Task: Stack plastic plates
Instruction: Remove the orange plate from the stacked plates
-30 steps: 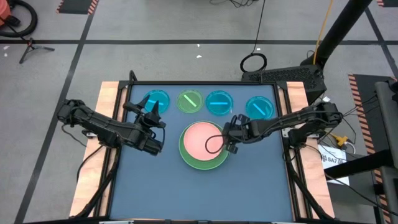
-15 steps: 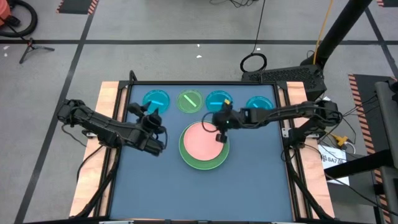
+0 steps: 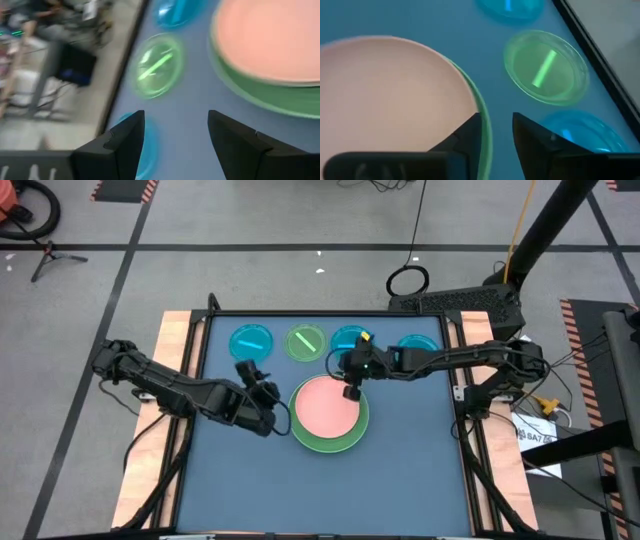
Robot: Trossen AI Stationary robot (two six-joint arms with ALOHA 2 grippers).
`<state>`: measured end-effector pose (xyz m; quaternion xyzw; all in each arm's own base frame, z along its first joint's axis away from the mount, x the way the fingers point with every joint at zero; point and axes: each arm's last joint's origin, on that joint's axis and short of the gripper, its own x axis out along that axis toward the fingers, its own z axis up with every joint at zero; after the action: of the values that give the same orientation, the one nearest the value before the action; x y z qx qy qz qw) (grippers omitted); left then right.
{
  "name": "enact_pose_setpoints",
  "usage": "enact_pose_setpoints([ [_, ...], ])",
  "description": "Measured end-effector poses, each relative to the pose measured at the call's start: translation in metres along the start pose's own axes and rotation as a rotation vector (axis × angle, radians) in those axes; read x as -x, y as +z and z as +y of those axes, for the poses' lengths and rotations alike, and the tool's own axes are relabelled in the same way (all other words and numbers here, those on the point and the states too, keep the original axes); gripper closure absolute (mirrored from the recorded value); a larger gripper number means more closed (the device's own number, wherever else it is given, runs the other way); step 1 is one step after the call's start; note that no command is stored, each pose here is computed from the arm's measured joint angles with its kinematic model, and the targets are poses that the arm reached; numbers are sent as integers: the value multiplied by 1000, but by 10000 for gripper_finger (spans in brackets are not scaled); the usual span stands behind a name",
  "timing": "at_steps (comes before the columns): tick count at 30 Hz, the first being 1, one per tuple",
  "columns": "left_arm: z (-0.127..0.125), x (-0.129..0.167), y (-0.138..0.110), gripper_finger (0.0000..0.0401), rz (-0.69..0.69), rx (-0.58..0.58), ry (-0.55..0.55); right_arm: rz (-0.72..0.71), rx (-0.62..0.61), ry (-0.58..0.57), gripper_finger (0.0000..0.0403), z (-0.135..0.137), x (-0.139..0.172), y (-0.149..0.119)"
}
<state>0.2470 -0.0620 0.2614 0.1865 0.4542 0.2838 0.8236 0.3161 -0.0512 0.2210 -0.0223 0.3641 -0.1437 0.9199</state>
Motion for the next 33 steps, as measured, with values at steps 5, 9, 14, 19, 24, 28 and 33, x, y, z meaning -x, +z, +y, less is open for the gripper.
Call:
enact_pose_setpoints([
  [5,-8,1,17,178,-113,-66,-154,16,-27,-13,286,-15,-3,-2],
  [9,-13,-2,33,178,-231,-122,-273,25,-50,-91,285,-26,-4,-3],
  [14,-16,-8,42,178,-300,-237,-373,46,-168,-291,290,-52,-5,-7],
  [19,-6,-17,48,178,-322,-242,-338,161,-488,-386,295,-82,-3,-27],
  [24,5,-31,46,178,-256,-190,-347,189,-479,-261,295,-79,-5,-30],
  [28,4,-47,43,178,-193,-209,-377,115,-276,91,295,-55,-7,-18],
  [33,7,-56,42,178,-159,-206,-365,4,-130,218,296,-30,-5,-5],
])
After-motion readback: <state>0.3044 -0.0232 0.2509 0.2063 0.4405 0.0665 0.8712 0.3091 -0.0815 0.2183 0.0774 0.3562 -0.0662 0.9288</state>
